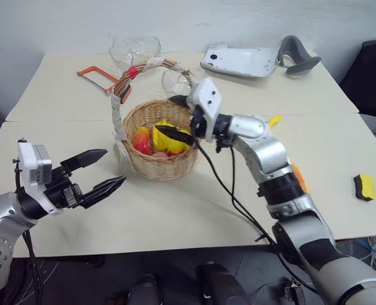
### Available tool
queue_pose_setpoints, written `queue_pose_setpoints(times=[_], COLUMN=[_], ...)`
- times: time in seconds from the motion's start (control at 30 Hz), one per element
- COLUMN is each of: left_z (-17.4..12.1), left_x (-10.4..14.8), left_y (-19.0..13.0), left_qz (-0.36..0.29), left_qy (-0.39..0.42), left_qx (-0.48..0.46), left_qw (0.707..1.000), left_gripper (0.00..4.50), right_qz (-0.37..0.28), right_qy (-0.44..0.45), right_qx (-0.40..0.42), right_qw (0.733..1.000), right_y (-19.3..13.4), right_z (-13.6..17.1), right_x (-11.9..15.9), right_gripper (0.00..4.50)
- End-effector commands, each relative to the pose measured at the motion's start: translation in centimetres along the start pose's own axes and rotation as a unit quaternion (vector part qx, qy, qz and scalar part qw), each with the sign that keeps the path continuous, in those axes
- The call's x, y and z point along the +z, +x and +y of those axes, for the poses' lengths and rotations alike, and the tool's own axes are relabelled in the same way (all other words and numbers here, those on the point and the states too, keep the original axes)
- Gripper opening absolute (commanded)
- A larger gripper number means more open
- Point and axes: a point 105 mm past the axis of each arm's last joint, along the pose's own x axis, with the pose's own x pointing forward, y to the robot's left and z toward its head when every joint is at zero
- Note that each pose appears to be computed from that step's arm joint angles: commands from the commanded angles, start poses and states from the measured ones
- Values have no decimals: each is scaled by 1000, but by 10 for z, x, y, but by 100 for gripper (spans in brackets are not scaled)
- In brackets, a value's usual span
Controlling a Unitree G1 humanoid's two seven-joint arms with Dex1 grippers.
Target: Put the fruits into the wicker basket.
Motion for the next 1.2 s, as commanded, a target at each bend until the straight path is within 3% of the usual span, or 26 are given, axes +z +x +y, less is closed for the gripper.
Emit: queue_pose_setpoints(times=[0.03, 0.17, 0.33, 0.5, 0.6, 0.73, 0.8, 0.87, 0.97, 1.1, 1.2], left_z=[-6, -12, -22, -33, -51, -55, -54, -58, -58, -60, -63], left_x=[8, 0, -30, -33, -46, -43, -41, -46, -47, -46, -49], left_y=[9, 20, 27, 47, 59, 66, 67, 66, 68, 69, 66], left_qz=[-7, 13, 104, 70, 66, 37, 18, 24, 19, 12, 20], left_qy=[13, 14, 43, 22, 21, 4, -24, -29, -15, -6, -1], left_qx=[-39, -83, -185, -234, -267, -263, -253, -257, -247, -237, -230], left_qw=[999, 996, 976, 970, 961, 964, 967, 966, 969, 971, 973], left_gripper=[450, 450, 450, 450, 450, 450, 450, 450, 450, 450, 450], right_qz=[-39, 24, 145, 266, 293, 267, 289, 315, 278, 306, 362], right_qy=[-7, -21, -2, 31, 66, 75, 89, 100, 169, 190, 188], right_qx=[20, -27, -174, -236, -304, -359, -353, -350, -348, -346, -341], right_qw=[999, 999, 974, 934, 904, 891, 886, 877, 880, 866, 847], right_y=[-47, -118, -223, -294, -326, -332, -323, -307, -273, -260, -263], right_z=[17, 26, 32, 74, 101, 103, 97, 77, 46, 21, 9], right_x=[28, 7, -19, -41, -48, -43, -49, -57, -60, -78, -101], right_gripper=[449, 449, 449, 449, 449, 449, 449, 449, 449, 449, 449])
